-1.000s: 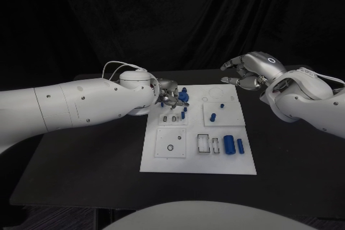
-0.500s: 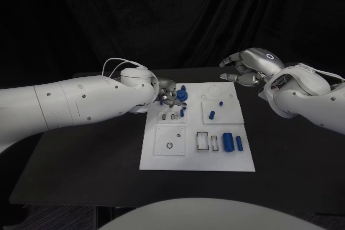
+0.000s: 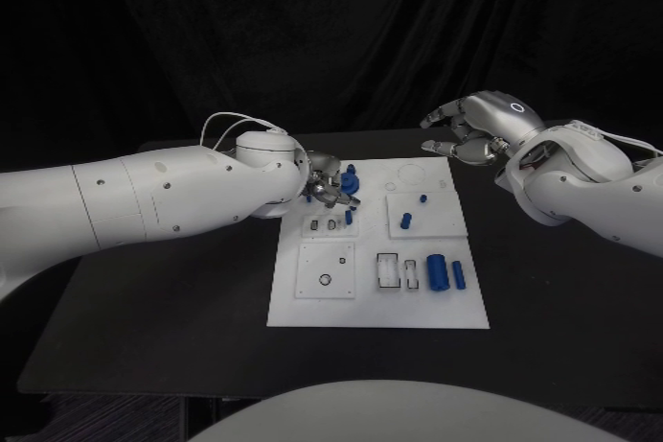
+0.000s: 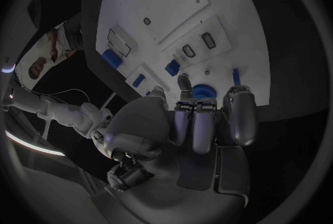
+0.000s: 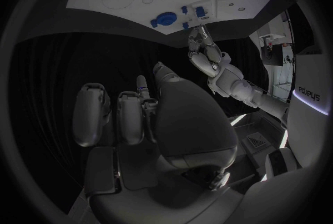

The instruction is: Assemble the parts on the task board

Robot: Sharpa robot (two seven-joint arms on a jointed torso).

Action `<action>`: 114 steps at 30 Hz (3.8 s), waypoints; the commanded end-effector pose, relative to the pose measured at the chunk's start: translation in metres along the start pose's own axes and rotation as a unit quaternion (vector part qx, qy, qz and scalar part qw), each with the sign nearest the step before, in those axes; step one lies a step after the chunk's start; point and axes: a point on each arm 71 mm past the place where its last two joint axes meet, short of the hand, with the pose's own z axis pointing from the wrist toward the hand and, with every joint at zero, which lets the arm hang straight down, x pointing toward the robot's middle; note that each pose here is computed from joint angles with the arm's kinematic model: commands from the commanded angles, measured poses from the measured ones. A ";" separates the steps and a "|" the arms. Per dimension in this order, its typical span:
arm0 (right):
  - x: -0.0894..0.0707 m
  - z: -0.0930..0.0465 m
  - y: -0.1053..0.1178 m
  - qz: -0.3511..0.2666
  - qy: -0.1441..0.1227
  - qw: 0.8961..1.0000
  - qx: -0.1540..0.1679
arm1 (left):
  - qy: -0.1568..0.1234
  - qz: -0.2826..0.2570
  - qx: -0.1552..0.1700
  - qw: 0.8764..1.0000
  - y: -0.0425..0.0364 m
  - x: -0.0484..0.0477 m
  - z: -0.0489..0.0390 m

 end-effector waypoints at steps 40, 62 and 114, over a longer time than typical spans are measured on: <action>0.004 0.001 -0.001 0.000 0.013 1.000 0.014 | 0.028 -0.004 0.024 0.999 -0.0103 0.0232 0.0171; 0.007 0.002 0.002 0.001 0.023 1.000 0.013 | 0.036 -0.002 0.021 0.999 -0.0122 0.0258 0.0248; 0.013 -0.001 -0.001 0.000 0.061 0.997 0.038 | -0.002 -0.033 0.023 0.999 0.0086 0.0349 0.0051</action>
